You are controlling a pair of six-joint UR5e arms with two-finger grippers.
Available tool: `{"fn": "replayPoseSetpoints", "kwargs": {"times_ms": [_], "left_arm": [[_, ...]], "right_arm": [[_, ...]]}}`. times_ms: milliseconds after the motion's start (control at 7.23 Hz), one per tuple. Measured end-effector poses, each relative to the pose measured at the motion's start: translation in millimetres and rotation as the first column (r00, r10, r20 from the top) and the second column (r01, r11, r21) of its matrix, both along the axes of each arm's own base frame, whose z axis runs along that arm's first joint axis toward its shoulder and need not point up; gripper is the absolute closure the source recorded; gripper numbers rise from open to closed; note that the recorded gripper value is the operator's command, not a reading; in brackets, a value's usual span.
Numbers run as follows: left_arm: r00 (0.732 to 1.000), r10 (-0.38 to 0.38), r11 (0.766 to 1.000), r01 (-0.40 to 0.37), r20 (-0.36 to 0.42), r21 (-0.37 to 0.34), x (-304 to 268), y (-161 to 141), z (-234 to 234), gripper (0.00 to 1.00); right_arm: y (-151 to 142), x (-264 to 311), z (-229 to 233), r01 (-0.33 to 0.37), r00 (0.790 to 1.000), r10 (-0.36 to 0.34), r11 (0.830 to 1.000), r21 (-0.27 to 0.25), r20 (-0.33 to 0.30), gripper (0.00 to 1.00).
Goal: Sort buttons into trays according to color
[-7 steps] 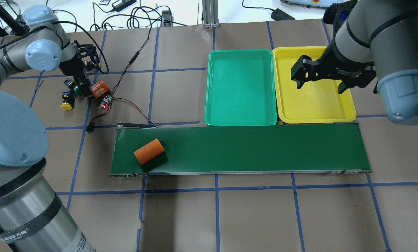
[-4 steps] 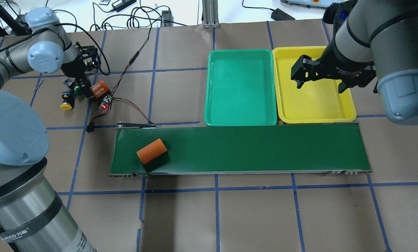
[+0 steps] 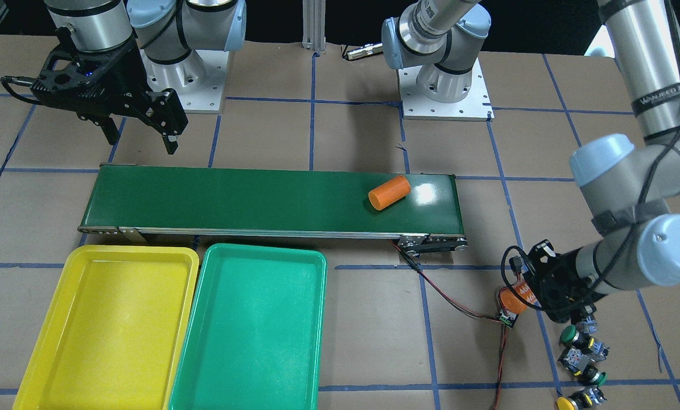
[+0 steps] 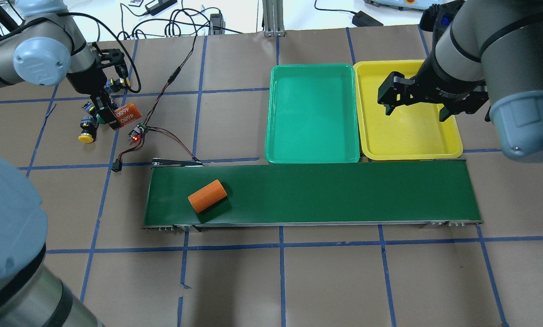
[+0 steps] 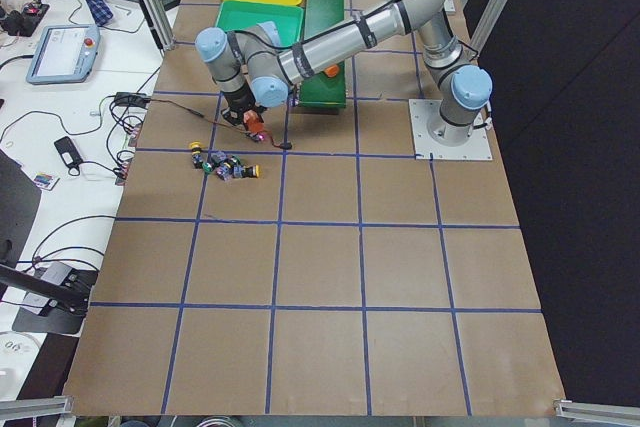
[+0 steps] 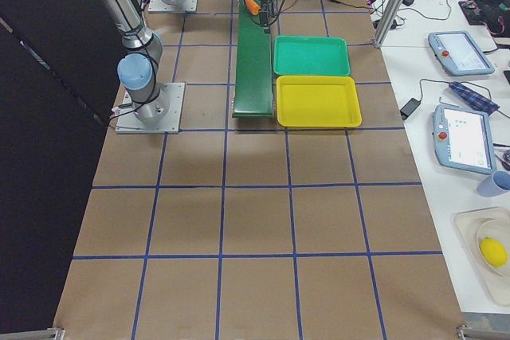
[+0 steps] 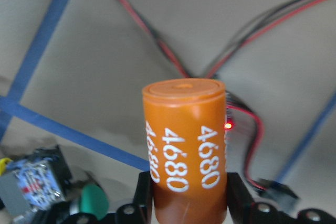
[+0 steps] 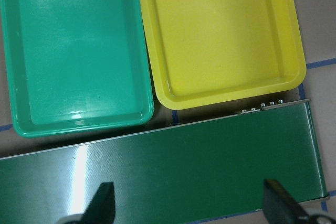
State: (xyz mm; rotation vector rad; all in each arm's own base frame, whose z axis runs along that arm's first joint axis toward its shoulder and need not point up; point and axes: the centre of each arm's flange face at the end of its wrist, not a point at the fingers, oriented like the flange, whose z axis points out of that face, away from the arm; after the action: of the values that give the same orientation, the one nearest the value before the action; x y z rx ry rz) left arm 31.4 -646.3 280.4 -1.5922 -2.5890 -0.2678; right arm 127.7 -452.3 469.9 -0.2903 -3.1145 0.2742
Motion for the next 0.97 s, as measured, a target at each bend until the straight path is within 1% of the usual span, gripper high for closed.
{"fn": "replayPoseSetpoints", "kwargs": {"times_ms": [415,553,691,829,968], "left_arm": [[0.998,-0.066,0.997,0.066,-0.009,0.038,-70,113,21,1.0],[0.997,-0.072,0.997,0.072,-0.006,0.041,-89,141,22,1.0],[0.998,-0.064,0.997,0.064,0.003,0.039,-107,159,20,0.76],[0.998,-0.061,0.998,0.061,0.011,0.032,-121,166,15,0.38],[0.999,-0.053,0.998,0.052,0.014,0.031,-129,169,10,0.18]], "right_arm": [[0,0,0,0.001,1.0,-0.001,1.0,-0.001,0.001,0.0],[0,0,0,0.001,1.0,-0.001,1.0,-0.001,0.001,0.0],[0,0,0,-0.001,1.0,0.001,1.0,0.0,0.001,0.0],[0,0,0,-0.005,1.0,0.005,1.0,0.0,0.0,0.0],[0,0,0,-0.007,1.0,0.007,1.0,0.0,-0.001,0.0]]}}
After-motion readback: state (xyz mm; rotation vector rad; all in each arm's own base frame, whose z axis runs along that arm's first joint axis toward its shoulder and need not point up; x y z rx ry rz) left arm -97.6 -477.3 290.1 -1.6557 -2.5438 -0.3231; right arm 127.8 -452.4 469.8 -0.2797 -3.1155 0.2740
